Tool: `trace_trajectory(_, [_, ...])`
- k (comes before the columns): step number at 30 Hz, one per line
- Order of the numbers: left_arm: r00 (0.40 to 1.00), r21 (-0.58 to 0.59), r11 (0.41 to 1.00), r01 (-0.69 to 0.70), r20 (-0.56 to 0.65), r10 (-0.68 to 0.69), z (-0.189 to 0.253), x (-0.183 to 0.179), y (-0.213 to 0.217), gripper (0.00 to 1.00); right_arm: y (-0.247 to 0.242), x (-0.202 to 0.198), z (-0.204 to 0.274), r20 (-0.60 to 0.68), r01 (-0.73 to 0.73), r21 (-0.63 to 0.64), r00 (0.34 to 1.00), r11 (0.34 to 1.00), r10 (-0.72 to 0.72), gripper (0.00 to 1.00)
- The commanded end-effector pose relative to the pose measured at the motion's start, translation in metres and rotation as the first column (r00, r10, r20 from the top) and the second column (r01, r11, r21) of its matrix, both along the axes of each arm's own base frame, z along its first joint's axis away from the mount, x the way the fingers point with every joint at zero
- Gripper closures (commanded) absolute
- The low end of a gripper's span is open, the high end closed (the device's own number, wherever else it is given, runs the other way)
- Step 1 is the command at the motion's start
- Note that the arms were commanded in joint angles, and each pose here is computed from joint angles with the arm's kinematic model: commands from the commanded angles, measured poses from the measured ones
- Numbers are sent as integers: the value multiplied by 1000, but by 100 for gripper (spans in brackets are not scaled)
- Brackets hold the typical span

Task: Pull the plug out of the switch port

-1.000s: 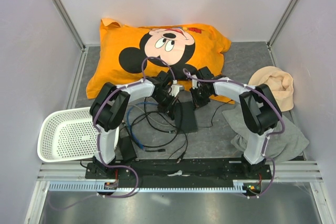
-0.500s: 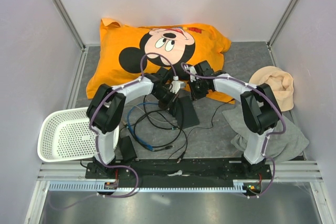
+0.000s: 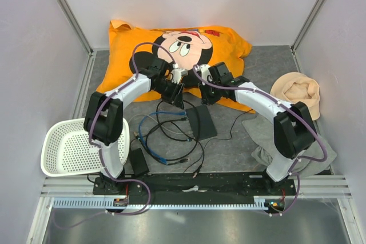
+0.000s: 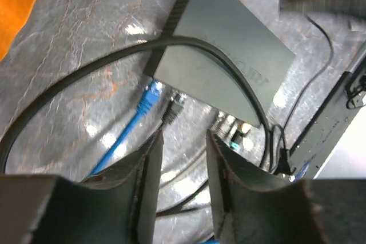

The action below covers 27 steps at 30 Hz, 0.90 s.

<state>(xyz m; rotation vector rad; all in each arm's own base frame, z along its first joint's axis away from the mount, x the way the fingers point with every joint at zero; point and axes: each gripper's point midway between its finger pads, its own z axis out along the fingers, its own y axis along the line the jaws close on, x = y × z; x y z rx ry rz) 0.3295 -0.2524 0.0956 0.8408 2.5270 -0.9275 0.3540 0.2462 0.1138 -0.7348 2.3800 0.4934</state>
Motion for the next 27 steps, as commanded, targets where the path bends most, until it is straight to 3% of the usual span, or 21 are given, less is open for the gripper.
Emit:
trace_trajectory(1, [999,-23,1000,9,35,-9,-3,23,-14,53,24,-7,-17,-56,-17,34,998,999,19,86])
trace_trajectory(12, [1000,-24,1000,2,-31,-3,-35,31,-16,51,6,-19,-72,-125,18,-65,992,998,-26,95])
trace_trajectory(27, [995,-66,997,38,-91,-44,-51,22,-22,55,-7,-27,-107,-171,19,-144,984,989,-44,100])
